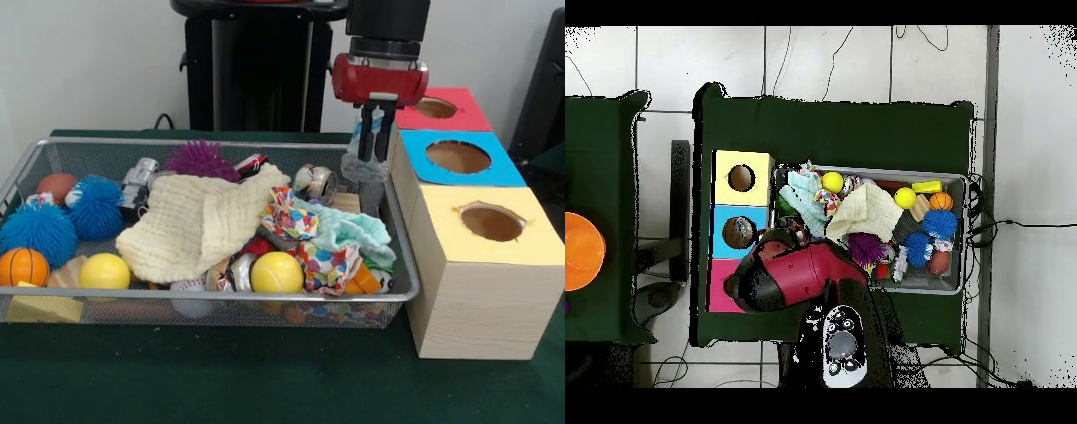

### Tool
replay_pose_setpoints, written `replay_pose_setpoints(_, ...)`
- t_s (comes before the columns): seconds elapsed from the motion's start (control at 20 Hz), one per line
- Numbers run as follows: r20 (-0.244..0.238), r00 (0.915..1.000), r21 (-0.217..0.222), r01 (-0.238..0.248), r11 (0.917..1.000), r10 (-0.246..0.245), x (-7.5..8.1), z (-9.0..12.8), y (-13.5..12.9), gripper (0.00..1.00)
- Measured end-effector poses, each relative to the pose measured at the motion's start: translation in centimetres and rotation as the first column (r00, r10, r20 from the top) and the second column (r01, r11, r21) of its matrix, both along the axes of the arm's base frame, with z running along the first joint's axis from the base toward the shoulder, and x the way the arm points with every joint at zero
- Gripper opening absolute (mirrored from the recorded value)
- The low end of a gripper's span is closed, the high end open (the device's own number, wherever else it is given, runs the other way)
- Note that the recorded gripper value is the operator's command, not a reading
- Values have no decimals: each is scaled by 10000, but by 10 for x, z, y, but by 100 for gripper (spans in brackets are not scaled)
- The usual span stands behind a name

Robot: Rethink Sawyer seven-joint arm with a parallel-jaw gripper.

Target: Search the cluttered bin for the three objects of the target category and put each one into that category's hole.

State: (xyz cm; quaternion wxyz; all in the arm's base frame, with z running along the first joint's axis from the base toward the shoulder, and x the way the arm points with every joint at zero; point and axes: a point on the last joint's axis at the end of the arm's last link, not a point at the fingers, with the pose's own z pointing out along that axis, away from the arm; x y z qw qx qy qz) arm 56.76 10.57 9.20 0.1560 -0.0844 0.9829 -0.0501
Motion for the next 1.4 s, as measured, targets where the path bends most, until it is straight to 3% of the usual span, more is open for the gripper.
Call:
replay_pose_setpoints(0.4, 8, 9988, 52, 500, 9987, -500, 16, 41, -9, 0)
replay_pose_setpoints(0.65, 3, 9985, 108, 548, 9984, -548, 20, 63, 5, 0)
replay_pose_setpoints(1.0, 71, 9999, 168, 144, 9998, -145, 15, 70, 36, 0)
replay_pose_setpoints(1.4, -52, 9979, 168, -649, 9978, 650, -1, 64, 85, 0)
